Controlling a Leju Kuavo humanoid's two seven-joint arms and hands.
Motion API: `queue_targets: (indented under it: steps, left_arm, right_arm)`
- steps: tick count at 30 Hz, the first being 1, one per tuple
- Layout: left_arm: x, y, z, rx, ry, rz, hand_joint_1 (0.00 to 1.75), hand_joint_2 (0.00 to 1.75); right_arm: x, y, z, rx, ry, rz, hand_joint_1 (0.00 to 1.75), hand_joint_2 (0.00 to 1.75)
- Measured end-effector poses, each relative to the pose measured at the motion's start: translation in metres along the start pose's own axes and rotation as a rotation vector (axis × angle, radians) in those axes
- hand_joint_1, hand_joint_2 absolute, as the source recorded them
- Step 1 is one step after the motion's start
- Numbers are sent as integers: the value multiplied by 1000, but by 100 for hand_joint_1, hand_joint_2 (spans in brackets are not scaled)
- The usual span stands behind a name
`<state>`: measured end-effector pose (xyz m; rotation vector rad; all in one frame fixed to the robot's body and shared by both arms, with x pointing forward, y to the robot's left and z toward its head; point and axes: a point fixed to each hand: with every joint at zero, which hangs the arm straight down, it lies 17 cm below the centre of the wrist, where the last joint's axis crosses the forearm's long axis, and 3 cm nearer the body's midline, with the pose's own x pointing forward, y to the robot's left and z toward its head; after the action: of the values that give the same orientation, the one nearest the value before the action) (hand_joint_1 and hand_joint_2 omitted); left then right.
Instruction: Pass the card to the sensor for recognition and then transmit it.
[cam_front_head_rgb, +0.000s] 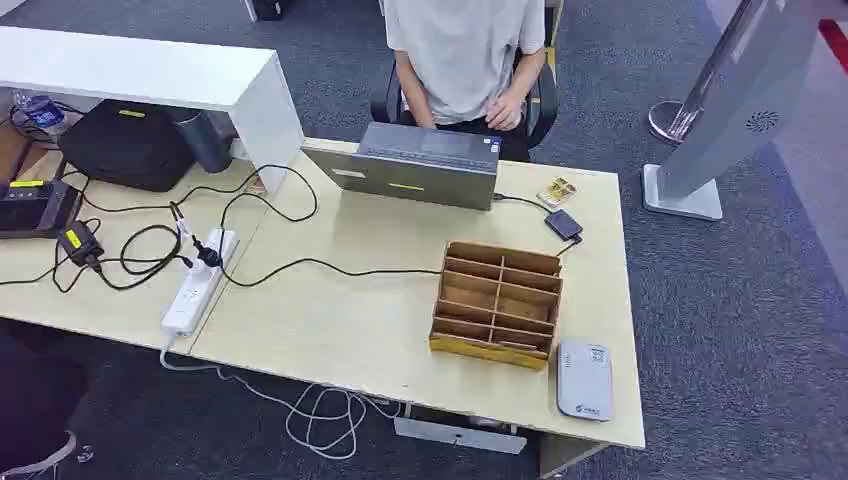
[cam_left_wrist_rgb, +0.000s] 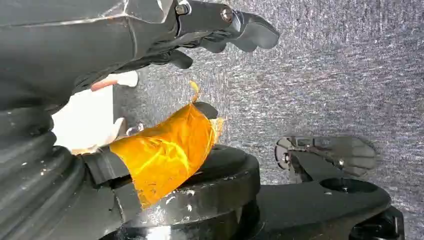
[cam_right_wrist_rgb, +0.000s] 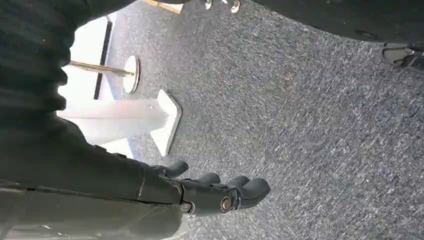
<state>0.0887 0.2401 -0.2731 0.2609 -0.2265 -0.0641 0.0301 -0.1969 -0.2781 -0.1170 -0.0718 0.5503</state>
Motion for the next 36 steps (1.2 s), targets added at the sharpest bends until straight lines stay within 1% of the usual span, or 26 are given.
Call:
queue_targets:
  steps: [14,18,21,25,26,27,28,29,30,31,32,34,35,36]
  left_arm:
    - [0,1,0,7,0,4,0,175]
    - [-1,2,0,19,4,15,0,175]
    - [-1,2,0,22,1,29,0,175]
    - [0,2,1,25,-11,65,0,175]
    - [-1,3,1,26,-11,68,0,175]
    - [0,4,1,31,-18,65,0,175]
    - [0,3,1,26,-22,58,0,175]
    - [0,2,0,11,-27,47,0,175]
    - [0,2,0,-4,-32,37,0,175]
    - [-1,4,-1,-13,-36,32,0,175]
    - [-3,5,-2,-20,-37,30,0,175]
    - [-8,12,-4,-15,-32,31,0,175]
    - [-9,13,-4,-16,-31,29,0,175]
    - [-10,16,-5,-12,-33,24,0,175]
  right_arm:
    - [1,-2,0,-13,-8,-5,0,175]
    - [6,-17,-2,-84,-28,-58,0,175]
    - [9,-40,-2,-198,-57,-123,0,175]
    - [21,-93,8,-453,-171,-211,0,175]
    - [22,-97,9,-473,-181,-219,0,175]
    - [24,-119,15,-557,-236,-262,0,175]
    - [19,-134,15,-582,-261,-276,0,175]
    - [16,-148,14,-572,-304,-304,0,175]
    - [1,-174,11,-561,-322,-326,0,175]
    - [-9,-196,10,-529,-337,-356,0,175]
    - [-22,-227,12,-487,-349,-388,0,175]
    - [-44,-294,33,-493,-375,-407,0,175]
    - [-57,-334,51,-555,-378,-388,0,175]
    - [-65,-366,68,-631,-381,-370,0,175]
